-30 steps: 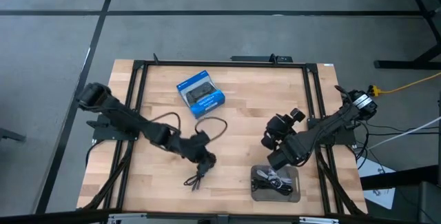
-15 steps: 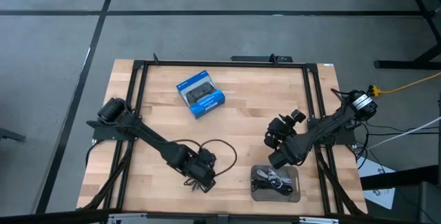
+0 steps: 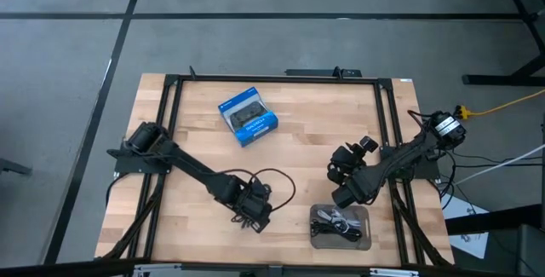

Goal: Pick and place USB-C Cables
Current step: Put the black usb cable into the grey transparent bin

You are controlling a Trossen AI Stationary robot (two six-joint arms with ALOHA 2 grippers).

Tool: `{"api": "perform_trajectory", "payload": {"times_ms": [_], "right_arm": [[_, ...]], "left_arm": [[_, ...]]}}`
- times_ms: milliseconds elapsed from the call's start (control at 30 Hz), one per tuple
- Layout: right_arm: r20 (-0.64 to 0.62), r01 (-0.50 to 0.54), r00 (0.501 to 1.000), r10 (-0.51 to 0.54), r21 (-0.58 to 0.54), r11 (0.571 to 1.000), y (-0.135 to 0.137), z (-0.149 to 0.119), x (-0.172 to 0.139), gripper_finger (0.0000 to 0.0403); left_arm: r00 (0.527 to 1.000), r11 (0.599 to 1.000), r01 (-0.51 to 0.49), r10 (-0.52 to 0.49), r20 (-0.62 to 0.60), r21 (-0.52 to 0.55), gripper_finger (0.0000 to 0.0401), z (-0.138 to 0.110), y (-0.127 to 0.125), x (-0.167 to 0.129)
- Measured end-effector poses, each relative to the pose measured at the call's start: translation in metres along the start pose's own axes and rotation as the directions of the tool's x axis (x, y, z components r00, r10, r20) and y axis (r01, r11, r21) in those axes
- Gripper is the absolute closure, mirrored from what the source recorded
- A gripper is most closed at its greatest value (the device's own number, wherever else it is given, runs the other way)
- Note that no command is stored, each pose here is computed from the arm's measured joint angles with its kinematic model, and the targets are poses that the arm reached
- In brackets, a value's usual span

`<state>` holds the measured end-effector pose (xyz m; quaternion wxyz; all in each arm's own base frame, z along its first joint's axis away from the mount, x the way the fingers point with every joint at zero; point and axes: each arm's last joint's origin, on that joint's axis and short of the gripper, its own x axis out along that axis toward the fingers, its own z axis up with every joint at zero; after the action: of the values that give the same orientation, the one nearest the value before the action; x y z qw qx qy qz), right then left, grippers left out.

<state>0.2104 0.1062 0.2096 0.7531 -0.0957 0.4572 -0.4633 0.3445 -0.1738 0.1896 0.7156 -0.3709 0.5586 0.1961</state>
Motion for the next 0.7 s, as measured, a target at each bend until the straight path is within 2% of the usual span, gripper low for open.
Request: {"api": "perform_trajectory", "payload": {"times_ms": [167, 333, 700], "right_arm": [[0.001, 0.0, 1.0, 0.0, -0.002, 1.0, 0.0, 0.0, 0.0, 0.0257], [0.001, 0.005, 1.0, -0.005, -0.008, 1.0, -0.001, 0.0, 0.0, 0.0257], [0.0, 0.012, 1.0, -0.012, -0.016, 1.0, -0.002, 0.0, 0.0, 0.0257]], "left_arm": [[0.999, 0.994, 0.013, -0.008, -0.042, 0.111, 0.0266, 0.004, 0.001, 0.001], [1.0, 0.995, 0.0, 0.002, -0.029, 0.096, 0.0266, 0.014, 0.005, 0.001], [0.999, 0.991, -0.01, 0.016, -0.039, 0.134, 0.0266, 0.045, 0.018, 0.001]]}}
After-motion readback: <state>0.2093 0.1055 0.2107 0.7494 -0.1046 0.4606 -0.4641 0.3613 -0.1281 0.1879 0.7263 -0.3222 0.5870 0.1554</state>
